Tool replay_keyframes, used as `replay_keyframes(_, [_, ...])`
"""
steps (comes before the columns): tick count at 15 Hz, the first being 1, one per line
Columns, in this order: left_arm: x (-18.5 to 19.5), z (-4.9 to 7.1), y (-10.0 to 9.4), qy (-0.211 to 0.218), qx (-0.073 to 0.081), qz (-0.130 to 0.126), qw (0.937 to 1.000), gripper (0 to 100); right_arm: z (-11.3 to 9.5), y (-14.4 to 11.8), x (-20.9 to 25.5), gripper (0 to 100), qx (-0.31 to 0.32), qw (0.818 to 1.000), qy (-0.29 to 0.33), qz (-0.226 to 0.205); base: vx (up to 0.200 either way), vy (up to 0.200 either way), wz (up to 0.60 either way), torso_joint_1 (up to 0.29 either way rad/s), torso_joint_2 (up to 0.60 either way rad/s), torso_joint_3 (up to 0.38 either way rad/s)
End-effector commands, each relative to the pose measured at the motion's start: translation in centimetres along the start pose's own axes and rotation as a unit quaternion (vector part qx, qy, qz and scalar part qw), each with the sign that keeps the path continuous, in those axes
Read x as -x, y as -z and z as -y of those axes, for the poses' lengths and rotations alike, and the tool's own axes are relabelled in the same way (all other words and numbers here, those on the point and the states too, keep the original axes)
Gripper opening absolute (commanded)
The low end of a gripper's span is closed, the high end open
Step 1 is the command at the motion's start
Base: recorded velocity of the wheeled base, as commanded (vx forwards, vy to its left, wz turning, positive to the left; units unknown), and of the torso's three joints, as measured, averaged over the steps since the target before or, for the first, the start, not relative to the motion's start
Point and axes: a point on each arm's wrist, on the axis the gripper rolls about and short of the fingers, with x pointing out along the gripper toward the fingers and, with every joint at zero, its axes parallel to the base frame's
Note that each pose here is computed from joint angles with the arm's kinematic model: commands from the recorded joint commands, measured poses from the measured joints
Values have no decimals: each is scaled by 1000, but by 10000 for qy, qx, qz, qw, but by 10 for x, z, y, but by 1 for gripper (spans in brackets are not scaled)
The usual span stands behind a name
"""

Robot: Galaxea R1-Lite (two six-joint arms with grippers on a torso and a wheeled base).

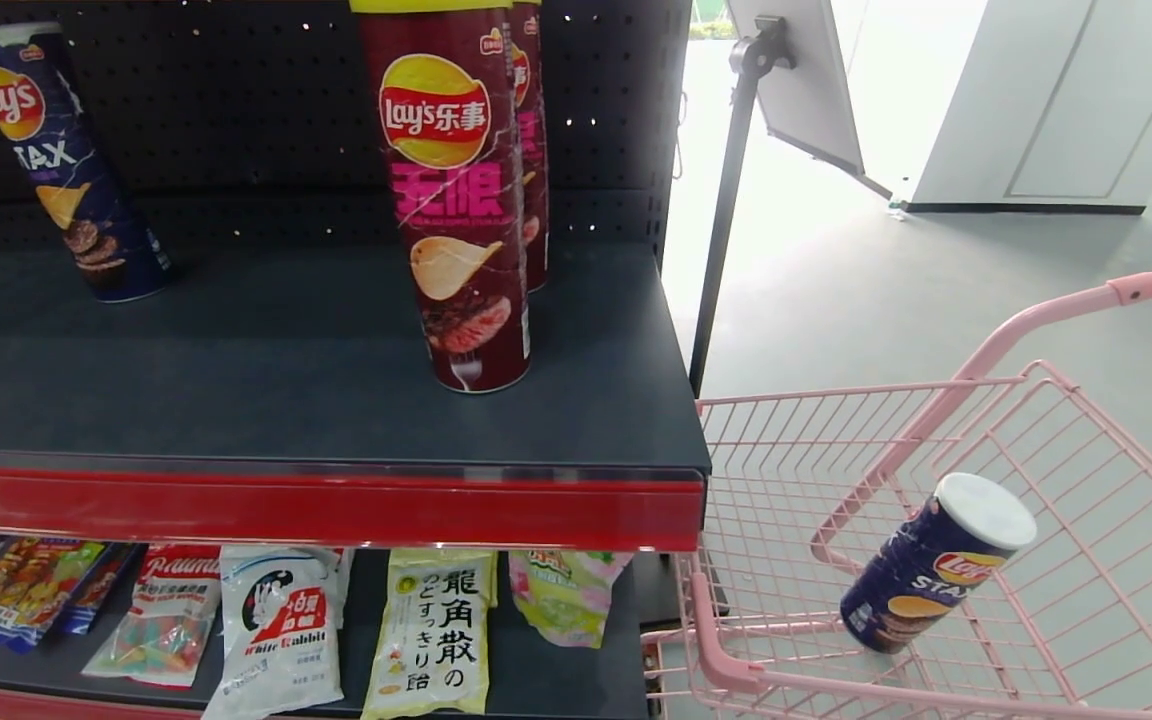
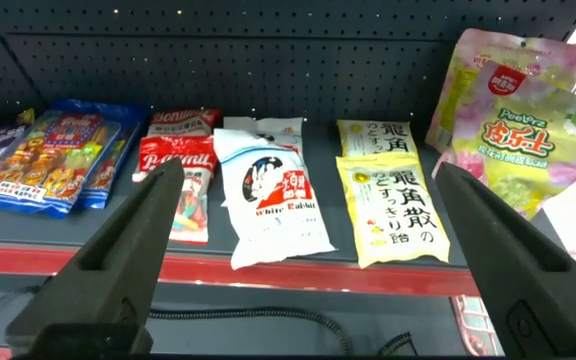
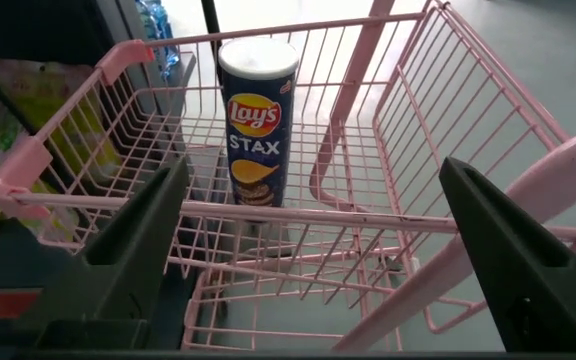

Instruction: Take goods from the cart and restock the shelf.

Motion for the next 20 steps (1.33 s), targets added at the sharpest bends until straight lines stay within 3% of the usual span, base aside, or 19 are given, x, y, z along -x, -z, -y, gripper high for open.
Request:
replay_keyframes(1, [0,0,0,-3,4,-1,10000,100,0,0,0,100,1,10000,1,-8,0,0,0,0,0,0])
replay_keyframes(3, [0,0,0,-3,4,-9,10000,100,0,0,0,100,31,10000,24,-8,0,0,0,0,0,0])
replay_keyframes(4, [0,0,0,-3,4,-1,10000,100,0,-32,9,100,32,9979,-75,643,0,0,0,0,0,0])
replay_keyframes(7, [0,0,0,-3,4,-9,10000,100,-1,-195,4,100,-66,9888,-647,1340,0,0,0,0,0,0])
replay_keyframes(8, [0,0,1,-3,4,-16,10000,100,-2,-239,-16,100,-103,9858,-897,1412,0,0,0,0,0,0])
replay_keyframes(9, [0,0,0,-3,4,-9,10000,100,-6,-262,-35,100,-128,9844,-1086,1379,0,0,0,0,0,0])
replay_keyframes(12, [0,0,0,-3,4,-9,10000,100,-20,-257,-106,100,-126,9798,-1963,358,0,0,0,0,0,0])
replay_keyframes(13, [0,0,0,-3,4,-9,10000,100,-14,-246,-129,100,-32,9794,-2017,-31,0,0,0,0,0,0])
replay_keyframes(14, [0,0,0,-3,4,-9,10000,100,10,-238,-152,100,175,9859,-1633,-312,0,0,0,0,0,0])
replay_keyframes(15, [0,0,0,-3,4,-9,10000,100,41,-230,-179,100,584,9867,-1452,-430,0,0,0,0,0,0])
replay_keyframes(16, [0,0,0,-3,4,-9,10000,100,71,-219,-204,100,1283,9767,-1703,-259,0,0,0,0,0,0])
replay_keyframes(17, [0,0,0,-3,4,-9,10000,100,82,-209,-219,100,1630,9651,-2043,-143,0,0,0,0,0,0])
replay_keyframes(18, [0,0,0,-3,4,-1,10000,100,84,-186,-229,100,1781,9443,-2767,-65,0,0,0,0,0,0])
replay_keyframes(20, [0,0,0,-3,4,-1,10000,100,83,-157,-225,100,1453,9285,-3413,-159,0,0,0,0,0,0])
